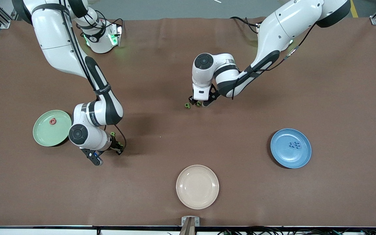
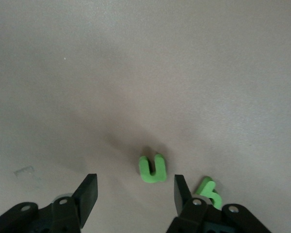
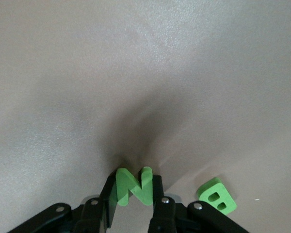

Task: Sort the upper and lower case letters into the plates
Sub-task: 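Place the N on the green plate while the left gripper grasps the green n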

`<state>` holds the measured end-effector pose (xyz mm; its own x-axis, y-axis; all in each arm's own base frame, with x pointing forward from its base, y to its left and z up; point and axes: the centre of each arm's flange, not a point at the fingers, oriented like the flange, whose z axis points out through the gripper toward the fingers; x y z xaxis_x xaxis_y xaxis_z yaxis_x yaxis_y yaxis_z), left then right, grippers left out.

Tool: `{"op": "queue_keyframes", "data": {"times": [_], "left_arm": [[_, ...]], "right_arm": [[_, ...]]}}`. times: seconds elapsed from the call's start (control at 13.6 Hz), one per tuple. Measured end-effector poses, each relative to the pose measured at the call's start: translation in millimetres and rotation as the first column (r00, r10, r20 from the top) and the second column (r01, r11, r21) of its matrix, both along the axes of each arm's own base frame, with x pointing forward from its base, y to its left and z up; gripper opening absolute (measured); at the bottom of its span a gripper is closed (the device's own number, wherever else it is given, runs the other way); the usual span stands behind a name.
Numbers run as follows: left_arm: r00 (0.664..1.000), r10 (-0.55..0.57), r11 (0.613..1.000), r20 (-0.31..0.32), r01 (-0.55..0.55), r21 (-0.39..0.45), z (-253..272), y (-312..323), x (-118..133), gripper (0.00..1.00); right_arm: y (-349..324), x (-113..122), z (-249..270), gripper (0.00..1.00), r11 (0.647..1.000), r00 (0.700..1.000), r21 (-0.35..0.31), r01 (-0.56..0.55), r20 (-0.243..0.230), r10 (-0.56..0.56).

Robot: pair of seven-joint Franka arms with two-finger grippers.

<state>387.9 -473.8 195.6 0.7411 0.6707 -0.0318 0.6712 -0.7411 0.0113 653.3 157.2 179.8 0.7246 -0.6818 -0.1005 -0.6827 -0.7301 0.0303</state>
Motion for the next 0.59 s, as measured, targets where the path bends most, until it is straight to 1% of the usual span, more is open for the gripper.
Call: {"op": "queue_keyframes", "data": {"times": [0.07,0.15,0.29,0.37,0.44,0.52,0.59], "left_arm": [[1.000,0.019,1.000,0.001,-0.019,-0.003,1,-2,1,0.71],[1.000,0.029,1.000,0.000,-0.029,-0.006,1,-3,2,0.67],[0.999,0.046,0.999,-0.006,-0.046,-0.008,-2,-3,5,0.67],[0.999,0.052,0.999,-0.008,-0.052,-0.005,-6,-2,7,0.63],[0.998,0.057,0.998,-0.007,-0.057,0.003,-10,-1,9,0.63],[0.998,0.059,0.998,-0.004,-0.059,0.010,-14,-1,10,0.60],[0.998,0.062,0.998,-0.002,-0.062,0.015,-17,-2,11,0.59]], "right_arm": [[-2,1,2,0.33,1.000,1.000,-0.002,-0.003,-0.001,0.003],[-7,3,10,0.33,1.000,1.000,-0.003,-0.016,-0.012,0.016],[-33,6,47,0.33,0.997,0.996,0.016,-0.077,-0.053,0.078],[-52,6,73,0.33,0.993,0.991,0.033,-0.114,-0.060,0.115],[-75,4,96,0.33,0.987,0.986,0.046,-0.154,-0.060,0.156],[-98,-2,112,0.33,0.979,0.978,0.053,-0.198,-0.056,0.201],[-122,-11,119,0.33,0.968,0.967,0.059,-0.245,-0.052,0.248]]}}
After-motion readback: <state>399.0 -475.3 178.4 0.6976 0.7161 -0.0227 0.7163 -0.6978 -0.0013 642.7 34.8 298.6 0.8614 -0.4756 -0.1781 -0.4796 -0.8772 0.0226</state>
